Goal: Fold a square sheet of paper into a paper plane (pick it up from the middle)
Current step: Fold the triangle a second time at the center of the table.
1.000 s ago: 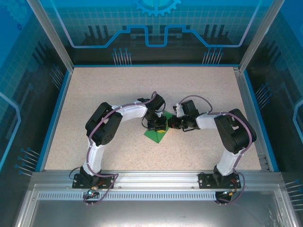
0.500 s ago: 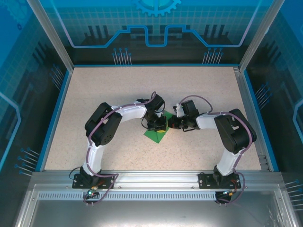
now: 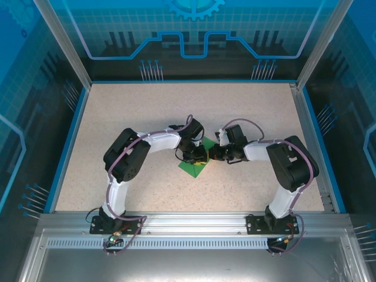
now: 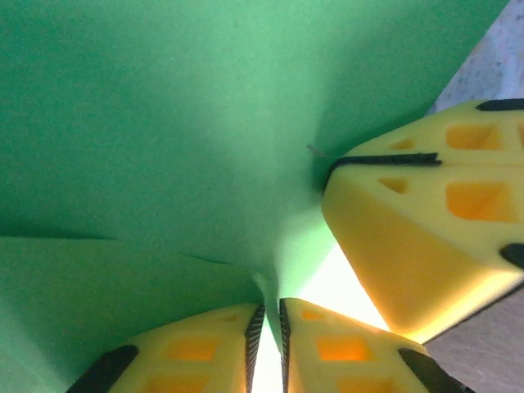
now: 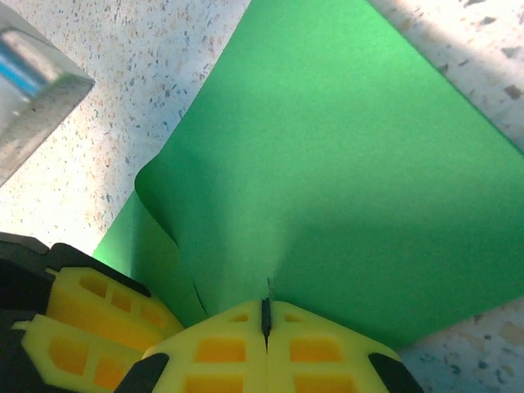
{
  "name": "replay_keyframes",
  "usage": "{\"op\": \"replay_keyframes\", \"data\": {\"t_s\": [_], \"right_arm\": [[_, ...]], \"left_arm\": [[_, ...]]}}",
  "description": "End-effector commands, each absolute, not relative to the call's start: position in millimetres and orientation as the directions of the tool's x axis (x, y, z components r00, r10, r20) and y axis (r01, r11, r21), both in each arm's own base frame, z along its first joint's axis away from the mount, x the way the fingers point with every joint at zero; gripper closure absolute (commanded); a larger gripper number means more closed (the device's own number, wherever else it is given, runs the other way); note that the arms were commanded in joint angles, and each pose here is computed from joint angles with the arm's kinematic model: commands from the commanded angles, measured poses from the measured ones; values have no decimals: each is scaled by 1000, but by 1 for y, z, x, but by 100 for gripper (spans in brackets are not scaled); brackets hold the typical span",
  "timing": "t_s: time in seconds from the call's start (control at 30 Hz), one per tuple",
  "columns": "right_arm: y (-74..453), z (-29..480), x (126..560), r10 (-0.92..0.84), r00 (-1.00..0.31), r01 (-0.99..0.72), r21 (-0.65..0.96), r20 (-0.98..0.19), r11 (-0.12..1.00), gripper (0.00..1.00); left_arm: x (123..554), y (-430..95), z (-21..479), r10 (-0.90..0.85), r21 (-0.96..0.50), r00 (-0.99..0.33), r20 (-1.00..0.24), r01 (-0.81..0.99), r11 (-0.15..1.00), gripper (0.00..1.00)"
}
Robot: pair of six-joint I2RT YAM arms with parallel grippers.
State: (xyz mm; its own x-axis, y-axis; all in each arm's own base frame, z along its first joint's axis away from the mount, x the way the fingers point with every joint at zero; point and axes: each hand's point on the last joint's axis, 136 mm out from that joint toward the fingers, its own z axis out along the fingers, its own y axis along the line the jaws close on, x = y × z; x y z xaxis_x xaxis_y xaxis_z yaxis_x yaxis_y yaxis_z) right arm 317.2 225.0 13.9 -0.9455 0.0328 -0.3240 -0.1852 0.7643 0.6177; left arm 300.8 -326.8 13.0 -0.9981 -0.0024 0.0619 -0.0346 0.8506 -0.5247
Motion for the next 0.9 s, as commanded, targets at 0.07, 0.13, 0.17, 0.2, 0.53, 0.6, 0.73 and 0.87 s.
{"op": "replay_keyframes", "data": {"t_s": [0.07,0.13,0.17,0.2,0.53,0.6,0.73,0.87], "right_arm": [[214,8,303,27,-960,-153,605,-278,781,100],[214,10,304,27,-959,-157,606,-283,780,100],[214,10,304,28,-959,-156,607,-282,779,100],[214,10,304,29,-958,-157,608,-284,778,100],[214,27,304,46,-948,-171,626,-314,761,100],[214,32,302,55,-947,-170,641,-315,749,100],[217,40,297,65,-950,-167,670,-307,723,100],[218,45,290,77,-954,-154,694,-290,703,100]], "left_arm": [[298,-295,-20,-84,-395,-994,71,-105,913,69],[298,-297,-18,-86,-405,-994,69,-107,908,65],[299,-297,-17,-86,-410,-994,67,-106,906,64],[299,-298,-15,-88,-417,-994,65,-107,903,64],[302,-304,-6,-91,-460,-995,40,-99,883,67],[303,-305,-5,-90,-470,-995,33,-95,878,72],[302,-305,-3,-89,-478,-996,26,-90,874,79],[302,-305,-2,-87,-482,-996,20,-86,872,85]]}}
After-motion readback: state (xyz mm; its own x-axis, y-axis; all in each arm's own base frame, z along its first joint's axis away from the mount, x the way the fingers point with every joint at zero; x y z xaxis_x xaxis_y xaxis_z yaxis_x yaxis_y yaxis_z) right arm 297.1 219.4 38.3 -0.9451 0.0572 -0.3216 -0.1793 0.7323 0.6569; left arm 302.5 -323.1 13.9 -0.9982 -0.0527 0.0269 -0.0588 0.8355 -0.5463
